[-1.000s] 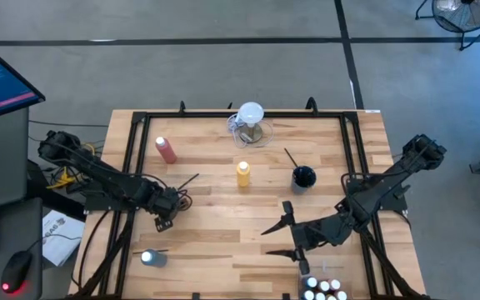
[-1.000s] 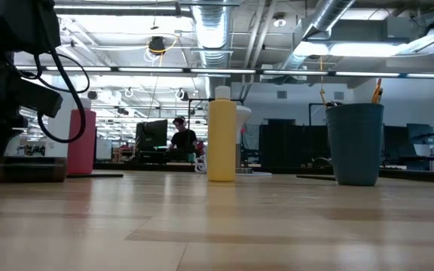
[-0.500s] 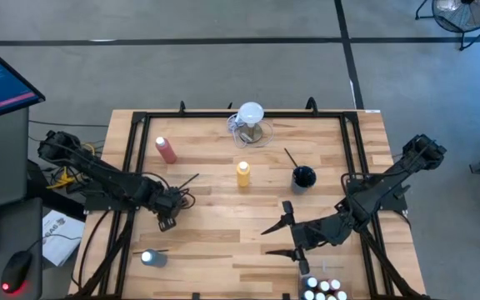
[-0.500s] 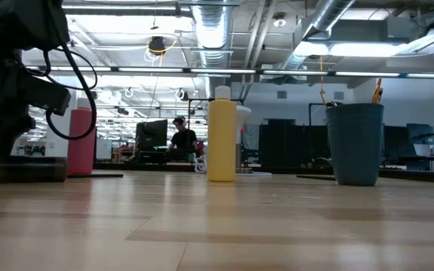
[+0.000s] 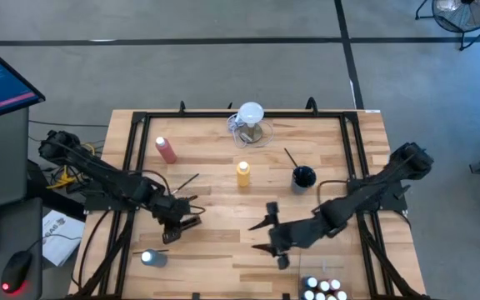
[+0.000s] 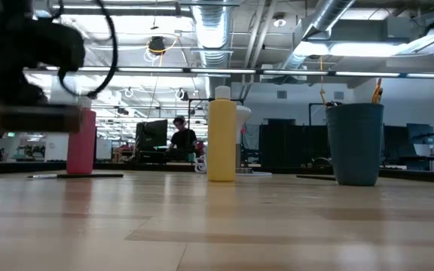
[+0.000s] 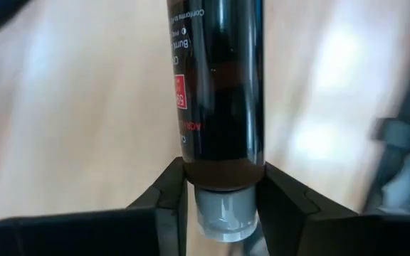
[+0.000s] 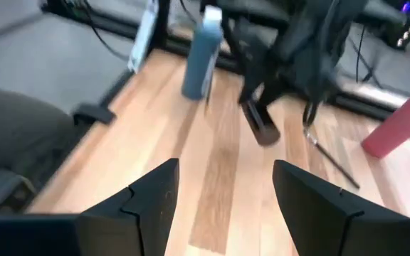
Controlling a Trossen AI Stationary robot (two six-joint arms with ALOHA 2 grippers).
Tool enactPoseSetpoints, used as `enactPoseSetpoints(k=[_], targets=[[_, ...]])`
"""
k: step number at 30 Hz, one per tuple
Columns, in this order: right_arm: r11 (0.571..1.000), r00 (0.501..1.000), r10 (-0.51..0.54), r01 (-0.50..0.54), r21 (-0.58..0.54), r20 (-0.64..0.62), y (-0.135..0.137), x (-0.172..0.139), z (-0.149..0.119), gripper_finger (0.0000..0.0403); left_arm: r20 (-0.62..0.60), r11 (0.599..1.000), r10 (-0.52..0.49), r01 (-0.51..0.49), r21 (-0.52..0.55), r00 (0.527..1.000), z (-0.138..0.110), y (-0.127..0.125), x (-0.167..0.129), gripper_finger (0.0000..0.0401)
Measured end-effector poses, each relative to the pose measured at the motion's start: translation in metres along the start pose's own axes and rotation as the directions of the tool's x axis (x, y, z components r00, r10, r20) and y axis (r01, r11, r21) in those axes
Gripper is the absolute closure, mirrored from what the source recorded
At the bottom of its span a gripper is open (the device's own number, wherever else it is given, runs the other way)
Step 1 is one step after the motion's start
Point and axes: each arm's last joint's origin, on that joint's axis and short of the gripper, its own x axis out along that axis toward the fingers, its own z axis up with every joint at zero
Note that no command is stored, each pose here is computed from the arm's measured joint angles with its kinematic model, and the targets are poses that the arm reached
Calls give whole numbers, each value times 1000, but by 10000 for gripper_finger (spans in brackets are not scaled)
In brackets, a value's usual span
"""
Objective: Pick & Place Paint Supplies
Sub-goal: Put the small brown paint bottle into the transparent bin
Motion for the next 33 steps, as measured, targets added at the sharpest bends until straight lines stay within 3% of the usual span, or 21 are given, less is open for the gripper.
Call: enactPoseSetpoints(k=[6,10,16,24,33], targets=[[992,998,-30,36,124,-47,-25,36,14,186,110,980,-163,149,131,980,13,-24,-9,306],[978,995,60,-43,205,-76,-32,60,11,192,164,954,-250,215,208,954,17,-39,-15,306],[947,978,195,-168,275,-72,-37,86,9,195,166,940,-276,230,250,947,15,-45,-16,306],[943,982,176,-147,300,-73,-42,111,10,180,199,931,-304,246,268,932,18,-48,-18,306],[936,984,176,-169,310,6,-46,121,18,173,229,929,-298,227,292,927,19,-49,-18,306]])
